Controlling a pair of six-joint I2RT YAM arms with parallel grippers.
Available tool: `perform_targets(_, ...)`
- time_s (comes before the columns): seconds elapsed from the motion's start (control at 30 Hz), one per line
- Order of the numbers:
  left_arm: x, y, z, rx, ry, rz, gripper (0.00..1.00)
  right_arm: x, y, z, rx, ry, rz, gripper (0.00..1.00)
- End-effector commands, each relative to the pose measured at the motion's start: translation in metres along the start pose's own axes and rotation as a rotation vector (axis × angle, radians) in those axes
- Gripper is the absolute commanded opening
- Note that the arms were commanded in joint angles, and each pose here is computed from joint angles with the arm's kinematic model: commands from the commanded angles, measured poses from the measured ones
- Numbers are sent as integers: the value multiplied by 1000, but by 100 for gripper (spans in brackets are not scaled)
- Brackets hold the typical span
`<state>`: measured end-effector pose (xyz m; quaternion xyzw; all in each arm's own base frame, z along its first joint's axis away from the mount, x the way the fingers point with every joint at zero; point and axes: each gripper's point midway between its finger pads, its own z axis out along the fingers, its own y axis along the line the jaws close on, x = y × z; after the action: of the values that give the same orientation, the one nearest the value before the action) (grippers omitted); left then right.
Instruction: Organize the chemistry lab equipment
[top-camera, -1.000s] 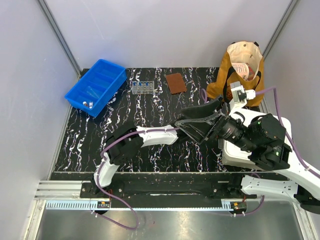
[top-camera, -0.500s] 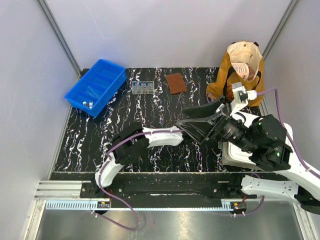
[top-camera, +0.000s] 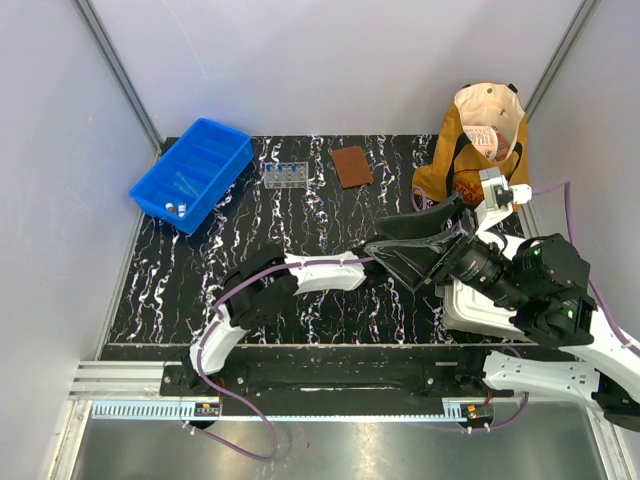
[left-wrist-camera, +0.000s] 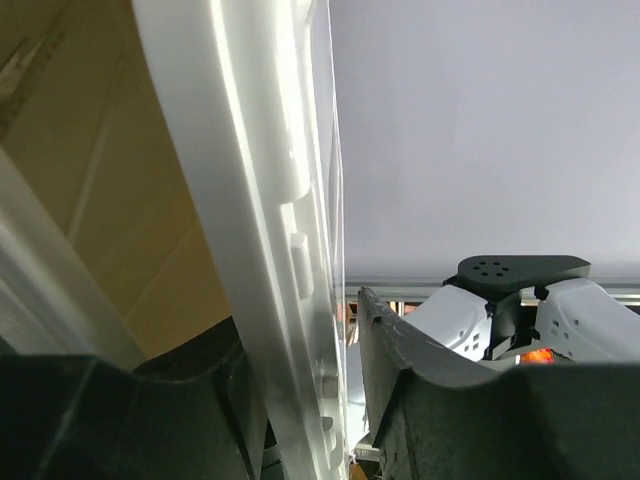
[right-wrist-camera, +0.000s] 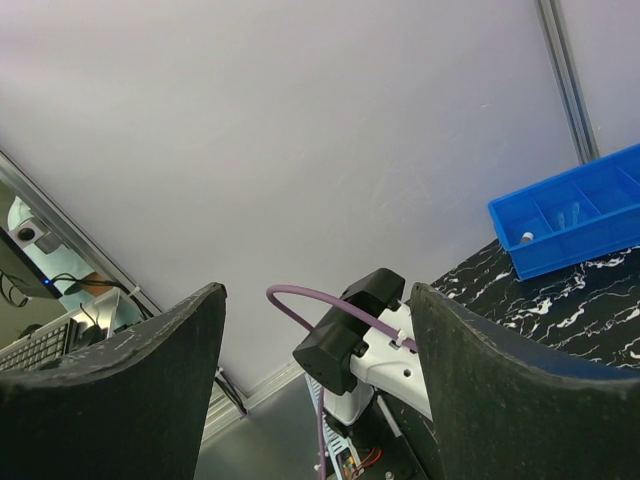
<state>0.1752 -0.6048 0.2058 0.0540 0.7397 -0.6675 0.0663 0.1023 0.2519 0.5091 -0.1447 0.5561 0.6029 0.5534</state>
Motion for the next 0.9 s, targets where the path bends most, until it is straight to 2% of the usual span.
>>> perform_targets(0.0,-19,-38,-13,52,-64,87,42,-9,0,-4,8,-30,-9,80)
perform_targets(0.5,-48,-37,-45,-142,-173,213,60,-7,-12,-10,65,-32,-23,81)
perform_targets(0.73,-61,-29,-69,-295,-236,306,61,-3,-27,-11,136,-24,-44,81)
perform_targets(0.87,-60,-38,-70,-267,-233,328,60,-4,-42,-14,209,-31,-62,81)
